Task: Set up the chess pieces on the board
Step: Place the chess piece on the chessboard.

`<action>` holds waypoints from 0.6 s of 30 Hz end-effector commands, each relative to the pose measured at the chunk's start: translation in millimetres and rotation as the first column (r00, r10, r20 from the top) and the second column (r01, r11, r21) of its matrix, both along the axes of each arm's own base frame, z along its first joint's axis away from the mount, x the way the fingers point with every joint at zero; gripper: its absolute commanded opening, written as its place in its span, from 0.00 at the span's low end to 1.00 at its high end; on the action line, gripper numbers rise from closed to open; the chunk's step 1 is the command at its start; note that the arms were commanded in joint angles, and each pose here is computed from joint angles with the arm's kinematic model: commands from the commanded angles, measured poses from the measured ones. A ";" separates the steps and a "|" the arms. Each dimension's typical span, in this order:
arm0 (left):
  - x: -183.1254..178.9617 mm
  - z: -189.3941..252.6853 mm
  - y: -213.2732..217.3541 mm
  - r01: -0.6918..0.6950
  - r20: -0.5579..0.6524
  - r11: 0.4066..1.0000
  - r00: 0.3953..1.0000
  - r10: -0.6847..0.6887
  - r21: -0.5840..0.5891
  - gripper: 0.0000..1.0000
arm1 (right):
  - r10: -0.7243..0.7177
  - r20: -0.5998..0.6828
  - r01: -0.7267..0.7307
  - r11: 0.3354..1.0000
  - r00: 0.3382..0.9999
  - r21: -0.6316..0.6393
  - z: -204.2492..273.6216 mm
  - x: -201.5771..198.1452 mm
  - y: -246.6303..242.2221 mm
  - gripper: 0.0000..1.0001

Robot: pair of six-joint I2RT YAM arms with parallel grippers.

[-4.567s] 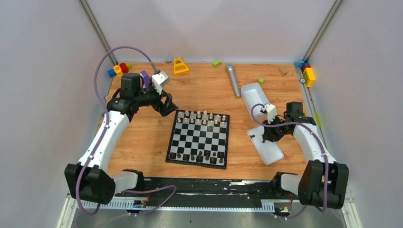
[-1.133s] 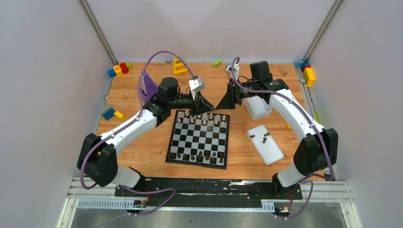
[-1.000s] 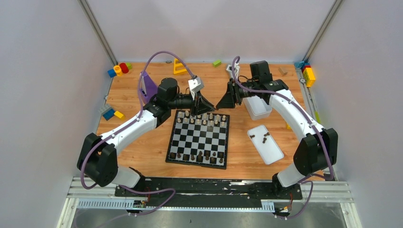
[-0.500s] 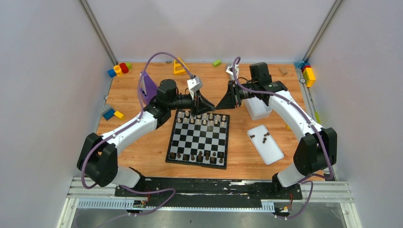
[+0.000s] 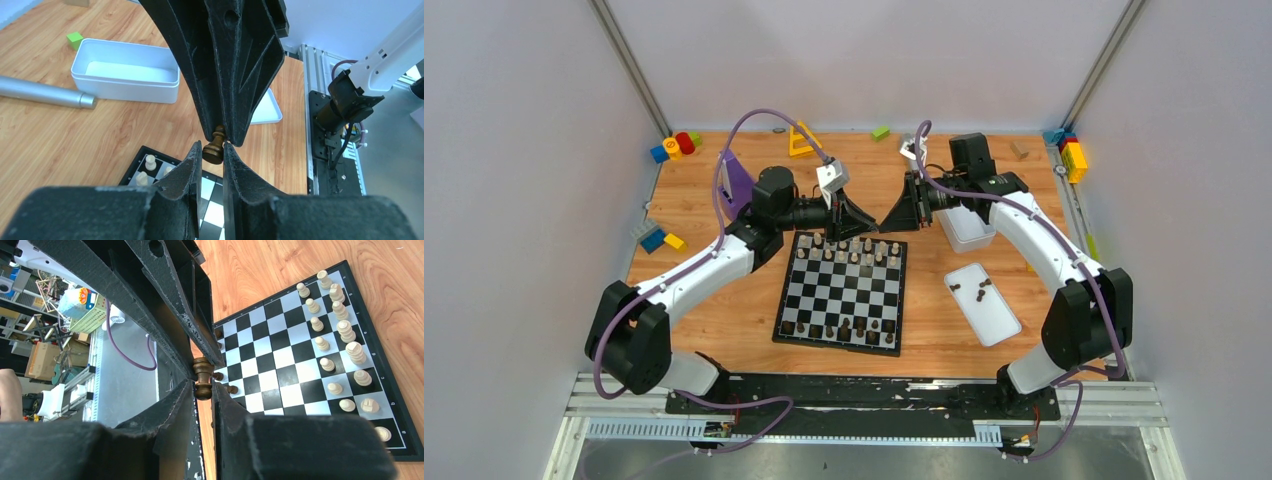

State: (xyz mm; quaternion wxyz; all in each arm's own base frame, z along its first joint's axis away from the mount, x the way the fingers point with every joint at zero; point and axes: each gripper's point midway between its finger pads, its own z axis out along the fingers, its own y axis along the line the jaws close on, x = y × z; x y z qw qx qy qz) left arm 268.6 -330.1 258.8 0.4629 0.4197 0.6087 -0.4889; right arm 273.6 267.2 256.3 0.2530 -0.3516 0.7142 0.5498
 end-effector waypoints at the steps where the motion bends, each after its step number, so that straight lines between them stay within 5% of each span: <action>1: -1.3 22.4 3.0 -0.005 0.064 0.999 0.998 0.008 -0.046 0.00 | 0.033 0.057 -0.036 0.998 0.998 0.044 17.9 -8.5 1.8 0.21; 9: -5.1 15.5 3.8 0.017 0.079 0.999 0.997 -0.015 -0.030 0.00 | 0.029 0.085 -0.033 0.999 0.996 0.043 21.2 -7.6 1.1 0.08; 18: -19.7 -2.4 11.0 0.088 0.157 0.995 0.983 -0.095 0.051 0.26 | 0.006 0.125 -0.009 1.000 0.992 0.020 21.8 -3.9 -1.7 0.00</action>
